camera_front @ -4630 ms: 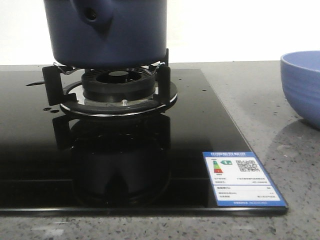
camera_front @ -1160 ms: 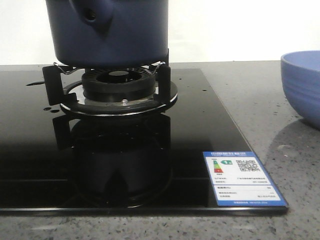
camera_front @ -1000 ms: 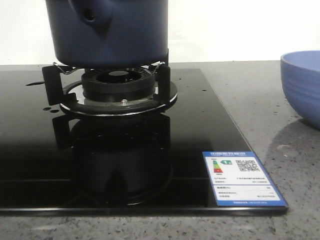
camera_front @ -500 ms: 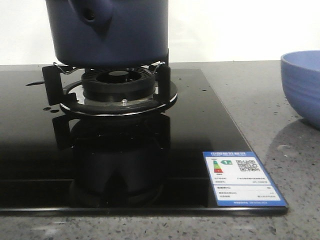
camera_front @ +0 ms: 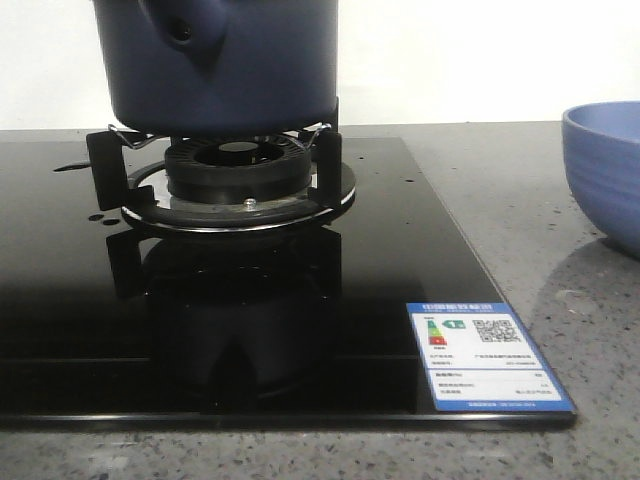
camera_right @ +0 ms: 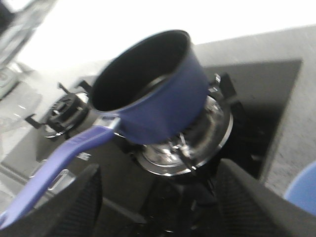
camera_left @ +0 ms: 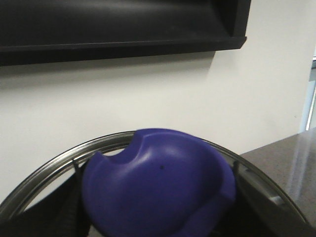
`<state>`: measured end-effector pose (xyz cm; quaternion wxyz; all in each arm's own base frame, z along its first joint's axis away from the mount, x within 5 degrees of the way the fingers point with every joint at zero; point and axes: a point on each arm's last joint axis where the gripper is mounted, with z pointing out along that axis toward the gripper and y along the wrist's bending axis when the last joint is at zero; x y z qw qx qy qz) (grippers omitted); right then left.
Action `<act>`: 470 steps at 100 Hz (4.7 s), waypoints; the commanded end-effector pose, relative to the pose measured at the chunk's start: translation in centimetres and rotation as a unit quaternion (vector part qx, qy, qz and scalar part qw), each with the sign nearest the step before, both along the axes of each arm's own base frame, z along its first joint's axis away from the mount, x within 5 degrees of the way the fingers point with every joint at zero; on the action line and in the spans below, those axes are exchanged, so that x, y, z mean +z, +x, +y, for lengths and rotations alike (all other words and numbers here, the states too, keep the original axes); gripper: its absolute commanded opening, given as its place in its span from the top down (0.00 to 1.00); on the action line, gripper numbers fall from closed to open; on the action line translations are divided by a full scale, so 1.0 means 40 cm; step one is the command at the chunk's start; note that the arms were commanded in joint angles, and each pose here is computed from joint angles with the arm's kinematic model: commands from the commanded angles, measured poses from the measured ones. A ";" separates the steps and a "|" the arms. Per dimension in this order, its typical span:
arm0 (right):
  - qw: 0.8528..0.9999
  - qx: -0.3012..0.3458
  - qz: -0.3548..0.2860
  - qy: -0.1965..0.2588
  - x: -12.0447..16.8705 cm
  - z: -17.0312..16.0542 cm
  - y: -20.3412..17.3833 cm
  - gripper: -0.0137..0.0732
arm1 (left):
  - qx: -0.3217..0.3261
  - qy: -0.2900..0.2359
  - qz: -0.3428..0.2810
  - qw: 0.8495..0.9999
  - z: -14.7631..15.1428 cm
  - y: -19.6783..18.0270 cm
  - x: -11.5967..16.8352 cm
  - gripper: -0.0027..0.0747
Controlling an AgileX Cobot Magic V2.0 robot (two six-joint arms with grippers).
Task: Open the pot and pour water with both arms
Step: 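Lift the glass lid up off the saucepan with the left gripper, then grasp the light blue bowl rim with the right gripper and lift it, then tilt the held bowl over the open saucepan to pour water in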
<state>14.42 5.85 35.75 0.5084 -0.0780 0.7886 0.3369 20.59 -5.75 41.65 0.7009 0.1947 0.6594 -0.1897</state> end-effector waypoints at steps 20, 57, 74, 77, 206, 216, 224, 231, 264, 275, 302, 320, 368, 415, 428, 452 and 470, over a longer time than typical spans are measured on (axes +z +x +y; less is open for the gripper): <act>0.992 -0.088 0.065 -0.070 0.113 -0.051 0.065 0.34 | 0.065 -0.046 -0.023 0.997 0.038 -0.136 -0.022 0.72; 0.928 -0.181 0.285 -0.158 0.029 -0.189 0.148 0.34 | 0.059 -0.050 -0.025 0.997 0.027 -0.164 -0.032 0.72; 0.912 -0.199 0.320 -0.164 -0.023 -0.218 0.165 0.34 | 0.050 -0.051 -0.024 0.997 0.019 -0.167 -0.032 0.72; 0.911 -0.201 0.322 -0.163 -0.034 -0.220 0.169 0.34 | 0.051 -0.052 -0.023 0.997 0.019 -0.167 -0.032 0.72; 0.971 -0.082 0.187 -0.121 0.209 -0.077 0.300 0.91 | 0.051 -0.052 -0.023 0.997 0.019 -0.167 -0.032 0.72; 0.975 -0.051 0.179 -0.120 0.246 -0.030 0.342 0.91 | 0.051 -0.053 -0.023 0.997 0.019 -0.167 -0.032 0.72; 0.976 -0.024 0.178 -0.124 0.263 0.010 0.384 0.91 | 0.049 -0.057 -0.022 0.997 0.019 -0.167 -0.031 0.72; 0.977 0.001 0.166 -0.130 0.280 0.050 0.417 0.91 | 0.048 -0.066 -0.020 0.996 0.018 -0.167 -0.030 0.72; 0.979 0.012 0.079 -0.187 0.321 0.192 0.529 0.91 | 0.045 -0.068 -0.019 0.996 0.018 -0.168 -0.030 0.72; 0.975 -0.007 0.047 -0.218 0.319 0.220 0.548 0.91 | 0.045 -0.068 -0.019 0.996 0.018 -0.168 -0.030 0.72; 0.956 -0.053 -0.044 -0.283 0.317 0.275 0.575 0.91 | 0.045 -0.068 -0.019 0.996 0.018 -0.168 -0.030 0.72; 0.924 -0.094 -0.118 -0.351 0.336 0.320 0.562 0.91 | 0.045 -0.068 -0.019 0.996 0.018 -0.168 -0.030 0.72; 0.834 -0.166 -0.215 -0.481 0.320 0.423 0.556 0.91 | 0.045 -0.068 -0.019 0.996 0.018 -0.168 -0.030 0.72; 0.724 -0.232 -0.381 -0.526 0.394 0.493 0.506 0.91 | 0.025 -0.061 -0.020 0.998 0.002 -0.174 -0.031 0.72; 0.706 -0.242 -0.393 -0.537 0.404 0.490 0.503 0.91 | 0.021 -0.061 -0.019 0.998 -0.002 -0.175 -0.031 0.72; 0.680 -0.257 -0.414 -0.548 0.429 0.481 0.489 0.91 | 0.020 -0.045 -0.022 0.999 -0.008 -0.177 -0.033 0.72; 0.675 -0.263 -0.419 -0.546 0.444 0.471 0.480 0.91 | 0.020 -0.045 -0.022 0.999 -0.008 -0.177 -0.033 0.72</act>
